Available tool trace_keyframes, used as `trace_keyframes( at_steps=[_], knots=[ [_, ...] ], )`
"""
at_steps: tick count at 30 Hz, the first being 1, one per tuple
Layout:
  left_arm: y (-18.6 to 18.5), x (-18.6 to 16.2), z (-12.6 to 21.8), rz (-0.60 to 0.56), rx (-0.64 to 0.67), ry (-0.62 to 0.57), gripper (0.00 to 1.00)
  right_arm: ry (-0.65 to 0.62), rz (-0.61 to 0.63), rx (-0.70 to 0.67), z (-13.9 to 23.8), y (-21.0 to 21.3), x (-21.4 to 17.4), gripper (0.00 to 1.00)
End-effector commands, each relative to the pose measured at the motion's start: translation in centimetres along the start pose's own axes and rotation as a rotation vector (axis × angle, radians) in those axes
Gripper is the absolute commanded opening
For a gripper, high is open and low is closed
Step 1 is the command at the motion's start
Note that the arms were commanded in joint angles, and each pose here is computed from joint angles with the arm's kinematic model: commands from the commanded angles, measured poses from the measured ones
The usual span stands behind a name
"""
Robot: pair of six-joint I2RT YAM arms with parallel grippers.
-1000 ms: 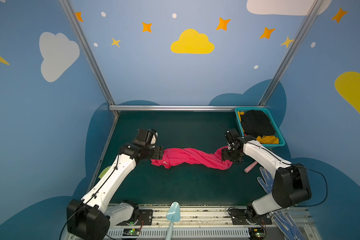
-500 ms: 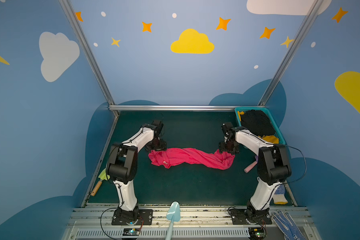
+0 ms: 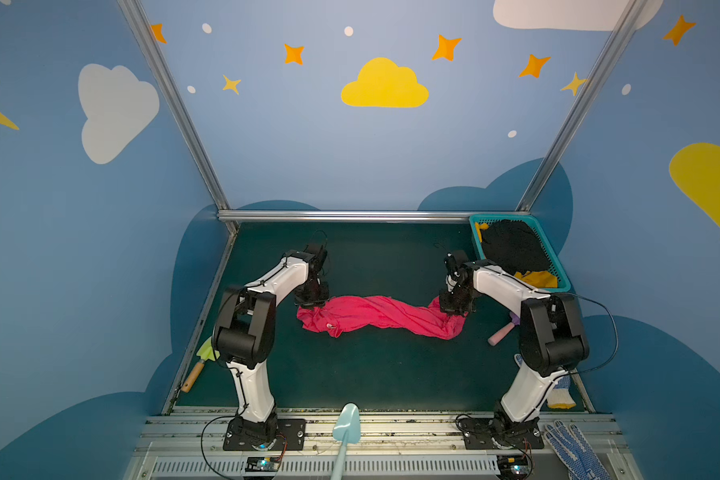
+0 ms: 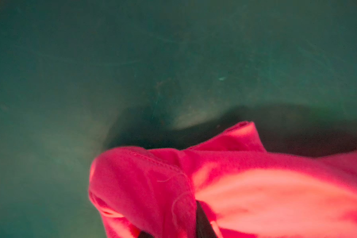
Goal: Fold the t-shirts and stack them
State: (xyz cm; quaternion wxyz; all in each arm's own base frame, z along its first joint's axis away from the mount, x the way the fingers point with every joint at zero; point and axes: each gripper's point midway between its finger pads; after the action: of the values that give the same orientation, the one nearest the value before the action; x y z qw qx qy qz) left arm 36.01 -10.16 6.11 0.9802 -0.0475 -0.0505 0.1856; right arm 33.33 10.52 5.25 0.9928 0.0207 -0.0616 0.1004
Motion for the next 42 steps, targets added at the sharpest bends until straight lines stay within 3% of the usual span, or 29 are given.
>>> trace_keyframes(
  at_steps=[1,3,8,13,17,21,24,29,36,42],
  knots=[
    [-2.1,2.6,5.2,-0.029,-0.106,-0.158,0.09,-0.139,0.025,0.021,4.3,0.3,2.9,0.0],
    [-2.9,3.6,7.4,-0.043,-0.155,-0.232,0.05,-0.208,0.038,0.024,6.3,0.4,4.2,0.0],
    [-4.6,4.4,12.8,-0.093,-0.299,-0.392,0.05,-0.388,0.054,0.021,11.7,0.3,6.2,0.0],
    [-6.1,0.0,16.1,-0.252,-0.522,-0.48,0.05,-0.529,0.046,0.024,14.1,0.1,4.9,0.0],
    [-6.4,-5.6,15.2,-0.327,-0.649,-0.444,0.07,-0.494,-0.023,0.027,10.7,-0.5,1.6,0.0],
    [-5.2,-9.1,12.7,-0.282,-0.614,-0.332,0.05,-0.327,-0.07,0.02,6.3,-0.9,-1.8,0.0],
    [-5.0,-10.2,13.5,-0.286,-0.636,-0.339,0.05,-0.229,-0.078,0.013,4.7,-1.0,-3.2,0.0],
    [-5.7,-9.1,21.2,-0.293,-0.785,-0.563,0.05,-0.296,-0.082,0.013,7.1,-1.0,-1.9,0.0],
    [-5.5,-8.6,33.0,-0.283,-1.002,-0.873,0.05,-0.541,-0.041,0.043,15.6,-0.5,0.4,0.0],
    [-4.1,-7.8,36.2,-0.206,-0.991,-0.965,0.05,-0.572,-0.021,0.041,17.3,-0.5,0.3,0.0]
  ],
)
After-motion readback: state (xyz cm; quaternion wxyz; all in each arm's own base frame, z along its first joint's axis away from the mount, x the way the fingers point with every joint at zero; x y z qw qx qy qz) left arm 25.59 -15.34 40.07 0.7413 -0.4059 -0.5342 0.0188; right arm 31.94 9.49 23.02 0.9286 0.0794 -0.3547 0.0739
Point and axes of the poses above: each gripper's point midway between its finger pads, its own z axis back along the fingers, its own y axis along the line the jaws close on, x = y × z, and after that the axes turned 13 degrees about z, right-handed
